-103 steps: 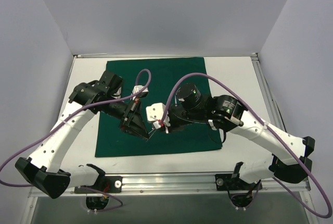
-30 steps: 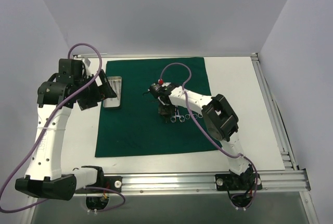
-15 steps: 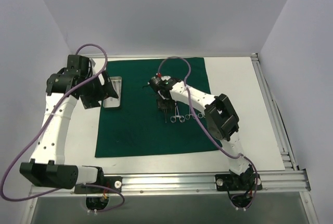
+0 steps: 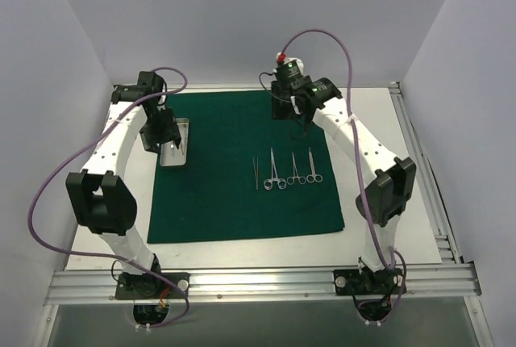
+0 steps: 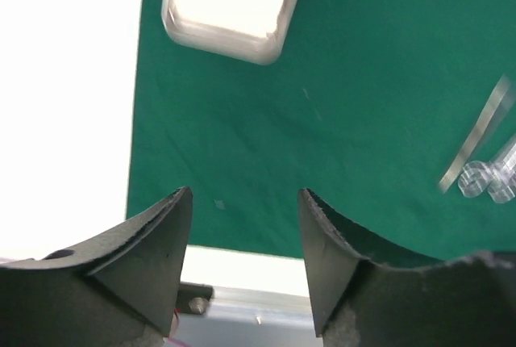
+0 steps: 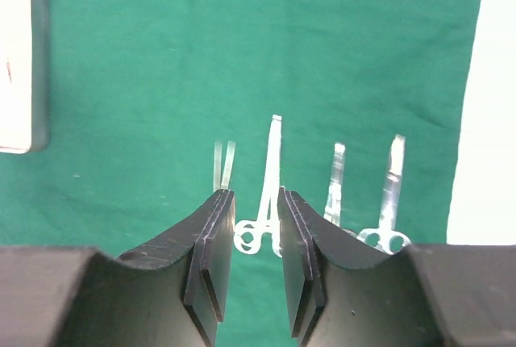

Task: Open and lay out the surgical kit
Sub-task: Pick up the medical item from the container.

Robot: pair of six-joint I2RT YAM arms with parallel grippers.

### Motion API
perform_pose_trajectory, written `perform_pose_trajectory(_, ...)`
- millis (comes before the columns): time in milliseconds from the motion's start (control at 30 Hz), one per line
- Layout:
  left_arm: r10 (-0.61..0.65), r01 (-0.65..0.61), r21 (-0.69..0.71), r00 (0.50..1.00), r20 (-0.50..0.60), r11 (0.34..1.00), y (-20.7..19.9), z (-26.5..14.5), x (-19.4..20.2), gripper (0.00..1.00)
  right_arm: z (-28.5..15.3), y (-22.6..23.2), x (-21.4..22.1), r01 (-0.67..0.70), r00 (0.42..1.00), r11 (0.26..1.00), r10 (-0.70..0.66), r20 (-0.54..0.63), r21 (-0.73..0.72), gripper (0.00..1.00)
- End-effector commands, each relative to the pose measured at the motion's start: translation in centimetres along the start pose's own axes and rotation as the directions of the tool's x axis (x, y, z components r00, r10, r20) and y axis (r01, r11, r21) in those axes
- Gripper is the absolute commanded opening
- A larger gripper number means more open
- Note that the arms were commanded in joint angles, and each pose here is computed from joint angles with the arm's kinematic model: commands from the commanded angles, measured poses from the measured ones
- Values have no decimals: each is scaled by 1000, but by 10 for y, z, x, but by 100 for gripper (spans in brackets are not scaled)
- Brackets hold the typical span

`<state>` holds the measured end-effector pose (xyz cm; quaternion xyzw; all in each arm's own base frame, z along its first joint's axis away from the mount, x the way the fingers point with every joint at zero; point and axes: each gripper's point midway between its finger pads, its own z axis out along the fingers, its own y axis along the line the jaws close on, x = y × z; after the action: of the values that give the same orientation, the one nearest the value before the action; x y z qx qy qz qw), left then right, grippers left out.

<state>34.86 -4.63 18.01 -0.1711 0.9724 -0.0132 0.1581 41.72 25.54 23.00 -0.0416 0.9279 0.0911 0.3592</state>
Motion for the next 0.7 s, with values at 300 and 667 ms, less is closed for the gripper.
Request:
perform_pose_trajectory(300, 130, -112, -165, 986, 106, 980, -1, 75, -96, 49, -30, -87, 20, -72, 995, 993, 78, -56, 96, 29)
perform_pose_trajectory(667, 157, -148, -170, 987, 35, 974, -8, 138, -113, 52, -44, -117, 24, -120, 990, 980, 130, -56, 158, 29)
